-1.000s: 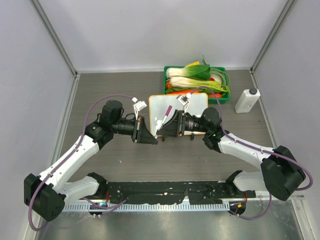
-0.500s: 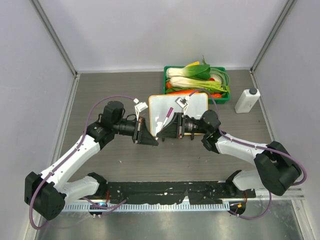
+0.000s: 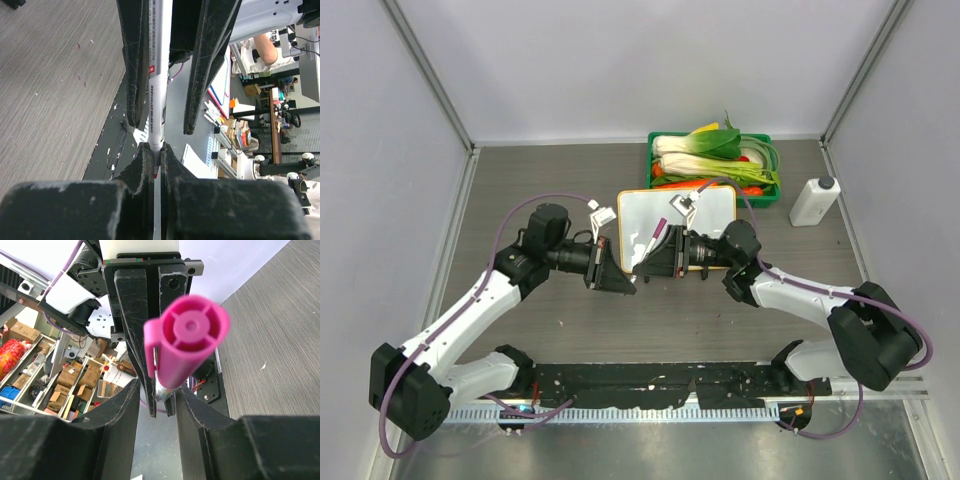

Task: Write a sentence on the whiteboard
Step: Pick up the whiteboard marker at the center of the board.

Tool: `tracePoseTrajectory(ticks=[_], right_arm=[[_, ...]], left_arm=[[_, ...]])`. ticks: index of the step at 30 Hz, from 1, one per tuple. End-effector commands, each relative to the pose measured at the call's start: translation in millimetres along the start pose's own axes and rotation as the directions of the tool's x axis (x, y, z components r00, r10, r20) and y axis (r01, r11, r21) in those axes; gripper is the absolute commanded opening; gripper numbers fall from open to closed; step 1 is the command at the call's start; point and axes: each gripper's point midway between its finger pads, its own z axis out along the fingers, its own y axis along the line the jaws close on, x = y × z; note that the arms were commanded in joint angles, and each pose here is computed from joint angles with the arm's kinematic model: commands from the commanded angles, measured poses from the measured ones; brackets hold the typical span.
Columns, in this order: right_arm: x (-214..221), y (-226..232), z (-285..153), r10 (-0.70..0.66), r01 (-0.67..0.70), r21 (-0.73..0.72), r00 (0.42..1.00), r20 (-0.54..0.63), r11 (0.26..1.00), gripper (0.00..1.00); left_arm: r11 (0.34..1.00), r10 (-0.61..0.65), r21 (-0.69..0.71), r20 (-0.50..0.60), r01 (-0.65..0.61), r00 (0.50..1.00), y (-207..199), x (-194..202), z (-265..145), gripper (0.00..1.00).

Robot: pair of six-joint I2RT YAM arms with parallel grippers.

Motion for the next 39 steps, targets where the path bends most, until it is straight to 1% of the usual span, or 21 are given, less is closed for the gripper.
tracePoseTrajectory(ticks=[1, 9, 11, 13, 14, 16, 20, 27, 30, 39], right_arm=[[-8.3, 13.9, 5.7, -0.068, 0.068, -0.052, 0.998, -0.003, 0.996, 0.40], [-0.4, 10.1, 6.2, -0.065, 0.064, -0.035, 0.998, -0.026, 0.997, 0.33], [0.2, 10.1, 5.9, -0.067, 0.066, -0.035, 0.997, -0.028, 0.997, 0.28], [-0.1, 8.4, 5.9, -0.065, 0.065, -0.024, 0.998, -0.020, 0.998, 0.16], [-2.0, 6.1, 6.3, -0.058, 0.058, -0.009, 0.998, -0.009, 0.998, 0.09], [-2.3, 4.3, 5.4, -0.063, 0.063, 0.006, 0.998, -0.001, 0.998, 0.02], [-3.4, 5.3, 2.0, -0.082, 0.082, 0.025, 0.996, 0.014, 0.996, 0.01], [-5.0, 7.2, -5.1, -0.130, 0.128, 0.071, 0.991, 0.031, 0.989, 0.01], [-7.8, 9.5, -10.1, -0.153, 0.147, 0.100, 0.986, 0.060, 0.984, 0.02], [-11.1, 20.9, -20.0, -0.201, 0.188, 0.113, 0.973, 0.117, 0.976, 0.01]], left_arm=[[0.999, 0.018, 0.032, -0.008, -0.018, 1.000, -5.7, 2.3, 0.2, 0.00], [0.999, 0.021, 0.039, -0.010, -0.021, 1.000, -7.3, 1.1, 1.0, 0.00], [0.999, 0.022, 0.039, -0.011, -0.021, 1.000, -6.6, 1.7, 1.2, 0.00], [0.999, 0.019, 0.041, -0.016, -0.018, 1.000, -6.4, 3.2, 1.5, 0.00], [0.999, 0.019, 0.040, -0.017, -0.018, 1.000, -6.2, 3.4, 1.5, 0.00], [0.999, 0.022, 0.039, -0.016, -0.021, 1.000, -6.1, 4.2, 1.1, 0.00], [0.999, 0.028, 0.029, -0.019, -0.028, 0.999, -6.8, 6.4, -1.0, 0.00], [0.998, 0.049, -0.030, 0.000, -0.049, 0.999, -2.4, 6.6, -5.2, 0.00], [0.998, 0.050, -0.044, 0.007, -0.049, 0.999, -1.5, 5.9, -6.0, 0.00], [0.997, 0.047, -0.069, 0.025, -0.045, 0.999, 1.8, 0.6, -5.8, 0.00]])
